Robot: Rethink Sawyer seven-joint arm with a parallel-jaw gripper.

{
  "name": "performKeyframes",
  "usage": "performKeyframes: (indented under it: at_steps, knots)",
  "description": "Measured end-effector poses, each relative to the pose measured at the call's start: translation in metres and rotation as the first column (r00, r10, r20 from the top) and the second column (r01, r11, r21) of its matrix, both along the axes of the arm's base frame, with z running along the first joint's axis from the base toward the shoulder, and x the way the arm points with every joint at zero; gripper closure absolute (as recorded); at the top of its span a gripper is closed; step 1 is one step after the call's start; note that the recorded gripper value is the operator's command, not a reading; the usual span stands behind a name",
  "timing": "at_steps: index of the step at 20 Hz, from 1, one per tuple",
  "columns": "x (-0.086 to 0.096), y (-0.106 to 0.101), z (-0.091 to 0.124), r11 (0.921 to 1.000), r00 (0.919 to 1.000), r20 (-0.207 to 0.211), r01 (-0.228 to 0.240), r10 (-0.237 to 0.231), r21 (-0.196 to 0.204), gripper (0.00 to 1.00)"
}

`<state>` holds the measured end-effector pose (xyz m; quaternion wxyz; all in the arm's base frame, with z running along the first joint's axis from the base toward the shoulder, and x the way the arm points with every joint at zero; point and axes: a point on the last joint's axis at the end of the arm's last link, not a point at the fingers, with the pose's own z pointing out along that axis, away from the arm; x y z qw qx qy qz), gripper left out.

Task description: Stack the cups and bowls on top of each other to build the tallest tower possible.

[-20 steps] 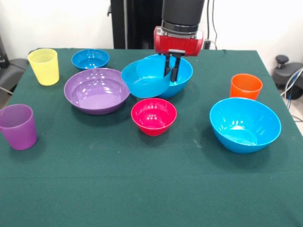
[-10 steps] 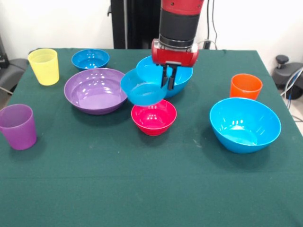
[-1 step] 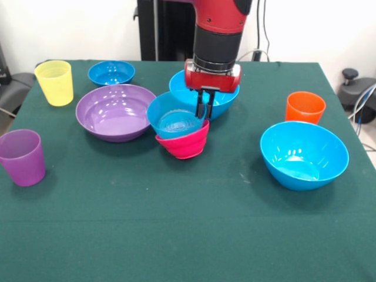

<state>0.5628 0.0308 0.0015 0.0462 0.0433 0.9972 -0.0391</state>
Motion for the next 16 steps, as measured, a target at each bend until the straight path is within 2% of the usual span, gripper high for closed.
performKeyframes:
  at_steps: [9,16]
  knots:
    - [0.0,0.005,-0.002,0.9996,0.9998,0.001,-0.019,0.019,-0.02,1.0]
    - [0.0,0.02,-0.005,0.9981,0.9986,-0.001,-0.052,0.052,-0.032,1.0]
